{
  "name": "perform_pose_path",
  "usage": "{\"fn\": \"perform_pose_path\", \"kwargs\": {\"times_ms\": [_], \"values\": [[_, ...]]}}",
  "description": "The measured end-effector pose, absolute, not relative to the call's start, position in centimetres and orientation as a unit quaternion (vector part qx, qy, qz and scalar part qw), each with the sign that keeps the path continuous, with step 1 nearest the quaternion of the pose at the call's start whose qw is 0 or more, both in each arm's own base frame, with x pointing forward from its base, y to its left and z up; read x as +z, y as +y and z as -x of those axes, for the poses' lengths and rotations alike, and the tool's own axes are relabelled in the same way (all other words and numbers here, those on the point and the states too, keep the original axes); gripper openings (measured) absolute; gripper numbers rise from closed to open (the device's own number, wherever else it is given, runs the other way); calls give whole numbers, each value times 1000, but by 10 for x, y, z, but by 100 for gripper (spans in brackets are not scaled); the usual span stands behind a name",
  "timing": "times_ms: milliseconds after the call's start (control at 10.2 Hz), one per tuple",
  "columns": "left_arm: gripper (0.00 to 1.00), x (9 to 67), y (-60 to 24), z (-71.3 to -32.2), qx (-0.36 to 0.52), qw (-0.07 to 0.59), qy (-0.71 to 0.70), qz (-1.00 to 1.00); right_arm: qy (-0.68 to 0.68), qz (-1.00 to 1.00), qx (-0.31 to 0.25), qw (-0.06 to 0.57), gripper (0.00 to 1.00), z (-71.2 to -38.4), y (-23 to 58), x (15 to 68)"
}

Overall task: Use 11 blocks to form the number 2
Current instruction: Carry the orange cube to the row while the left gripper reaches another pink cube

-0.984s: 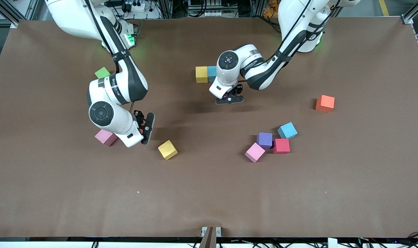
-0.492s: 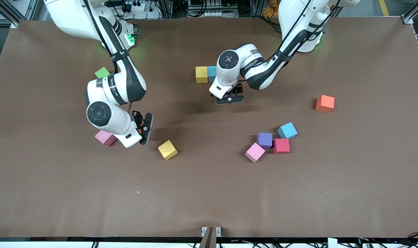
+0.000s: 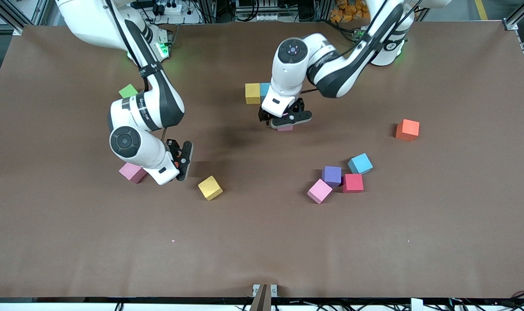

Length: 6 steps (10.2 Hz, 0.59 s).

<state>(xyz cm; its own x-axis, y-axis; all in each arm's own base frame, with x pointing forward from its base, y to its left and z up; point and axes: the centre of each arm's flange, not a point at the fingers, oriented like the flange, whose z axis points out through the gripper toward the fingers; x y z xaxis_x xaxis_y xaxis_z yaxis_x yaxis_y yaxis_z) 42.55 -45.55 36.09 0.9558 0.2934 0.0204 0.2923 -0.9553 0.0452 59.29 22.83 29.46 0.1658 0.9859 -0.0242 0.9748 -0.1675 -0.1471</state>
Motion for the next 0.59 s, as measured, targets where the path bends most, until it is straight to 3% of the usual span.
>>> {"fn": "perform_pose_path", "kwargs": {"times_ms": [197,591], "values": [[100,393,-419,-475,23,20,185,-982,-659,749,54,46,56,-583,253,294],[100,377,-309,-567,13,20,129,-991,-712,699,60,41,56,-527,353,289]]}}
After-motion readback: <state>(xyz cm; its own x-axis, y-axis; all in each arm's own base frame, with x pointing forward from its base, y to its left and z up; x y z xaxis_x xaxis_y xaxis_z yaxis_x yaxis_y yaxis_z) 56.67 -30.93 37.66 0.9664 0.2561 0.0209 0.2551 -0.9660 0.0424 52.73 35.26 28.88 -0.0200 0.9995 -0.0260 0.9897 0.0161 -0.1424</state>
